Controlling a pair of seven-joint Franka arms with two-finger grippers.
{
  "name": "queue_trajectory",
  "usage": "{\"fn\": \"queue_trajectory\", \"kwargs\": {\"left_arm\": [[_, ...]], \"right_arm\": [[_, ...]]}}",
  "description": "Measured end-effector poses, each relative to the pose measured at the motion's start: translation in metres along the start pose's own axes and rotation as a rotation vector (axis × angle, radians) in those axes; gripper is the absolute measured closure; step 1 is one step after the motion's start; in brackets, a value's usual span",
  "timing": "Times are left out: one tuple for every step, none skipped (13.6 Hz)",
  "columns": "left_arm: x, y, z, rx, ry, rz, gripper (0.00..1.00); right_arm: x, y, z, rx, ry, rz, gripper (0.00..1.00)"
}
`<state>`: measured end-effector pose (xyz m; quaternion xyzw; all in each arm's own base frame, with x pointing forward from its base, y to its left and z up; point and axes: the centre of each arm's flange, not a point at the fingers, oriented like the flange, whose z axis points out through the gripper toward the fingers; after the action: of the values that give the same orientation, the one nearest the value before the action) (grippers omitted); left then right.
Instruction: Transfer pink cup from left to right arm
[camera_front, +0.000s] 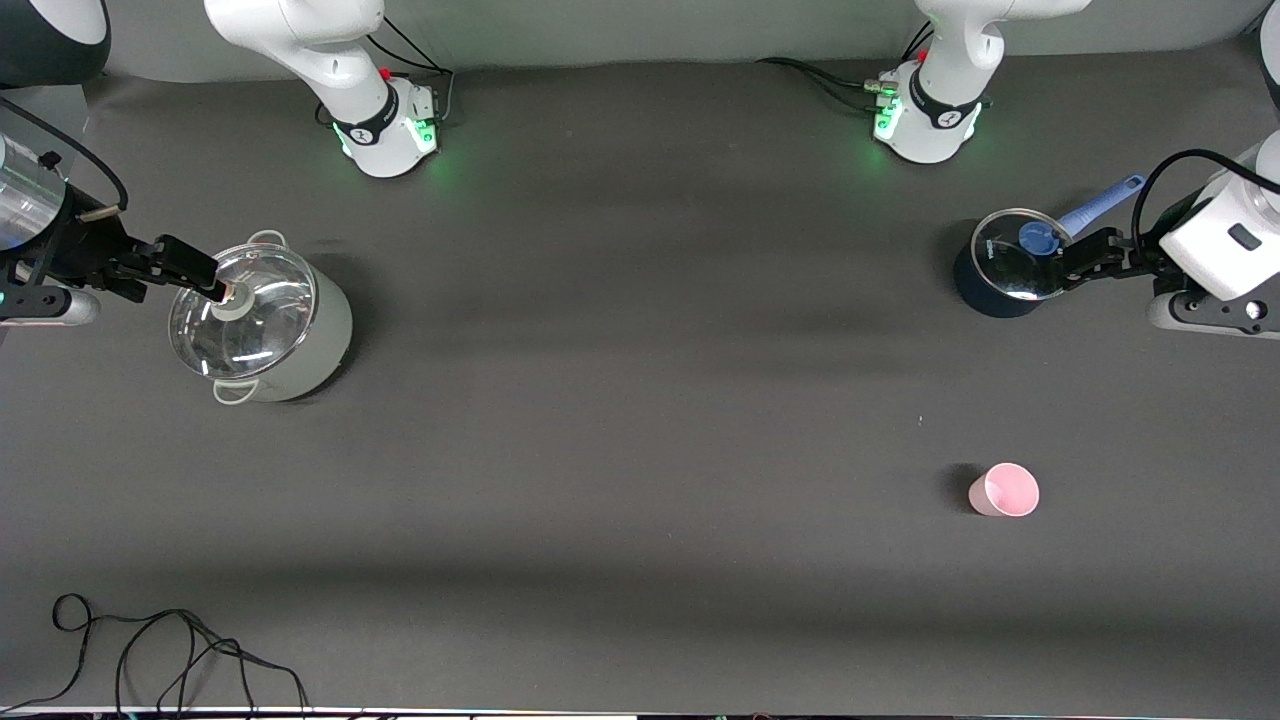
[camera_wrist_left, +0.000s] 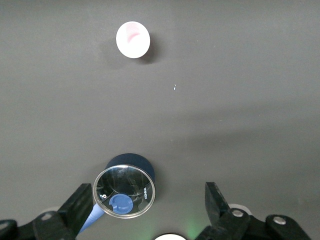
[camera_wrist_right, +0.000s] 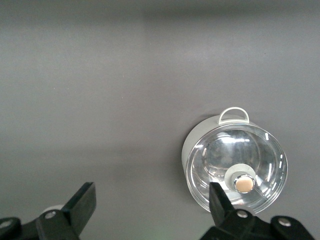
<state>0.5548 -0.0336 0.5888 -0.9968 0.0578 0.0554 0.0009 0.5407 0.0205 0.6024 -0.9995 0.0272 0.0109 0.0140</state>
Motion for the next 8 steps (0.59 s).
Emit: {"fn": "queue_trajectory", "kwargs": {"left_arm": [[0.0000, 0.0000, 0.0000, 0.000, 0.000, 0.000, 0.00], [0.0000, 0.0000, 0.0000, 0.000, 0.000, 0.000, 0.00], [0.0000, 0.0001, 0.0000, 0.000, 0.000, 0.000, 0.00], [0.0000, 0.0001, 0.0000, 0.000, 0.000, 0.000, 0.00], [0.0000, 0.0001, -0.0001, 0.000, 0.000, 0.000, 0.00], [0.0000, 0.0001, -0.0001, 0.000, 0.000, 0.000, 0.00], [0.0000, 0.0001, -0.0001, 0.000, 0.000, 0.000, 0.00], [0.0000, 0.0001, -0.0001, 0.000, 0.000, 0.000, 0.00]], "right_arm": [[0.0000, 0.0000, -0.0001, 0.000, 0.000, 0.000, 0.00], [0.0000, 0.0000, 0.0000, 0.000, 0.000, 0.000, 0.00], [0.0001, 0.0000, 0.0000, 0.000, 0.000, 0.000, 0.00], [0.0006, -0.0001, 0.0001, 0.000, 0.000, 0.001, 0.00], [0.0011, -0.0001, -0.0001, 0.000, 0.001, 0.001, 0.00], [0.0016, -0.0002, -0.0004, 0.000, 0.001, 0.001, 0.00], [0.0020, -0.0002, -0.0005, 0.000, 0.002, 0.001, 0.00], [0.0021, -0.0003, -0.0004, 0.000, 0.002, 0.001, 0.00]]}}
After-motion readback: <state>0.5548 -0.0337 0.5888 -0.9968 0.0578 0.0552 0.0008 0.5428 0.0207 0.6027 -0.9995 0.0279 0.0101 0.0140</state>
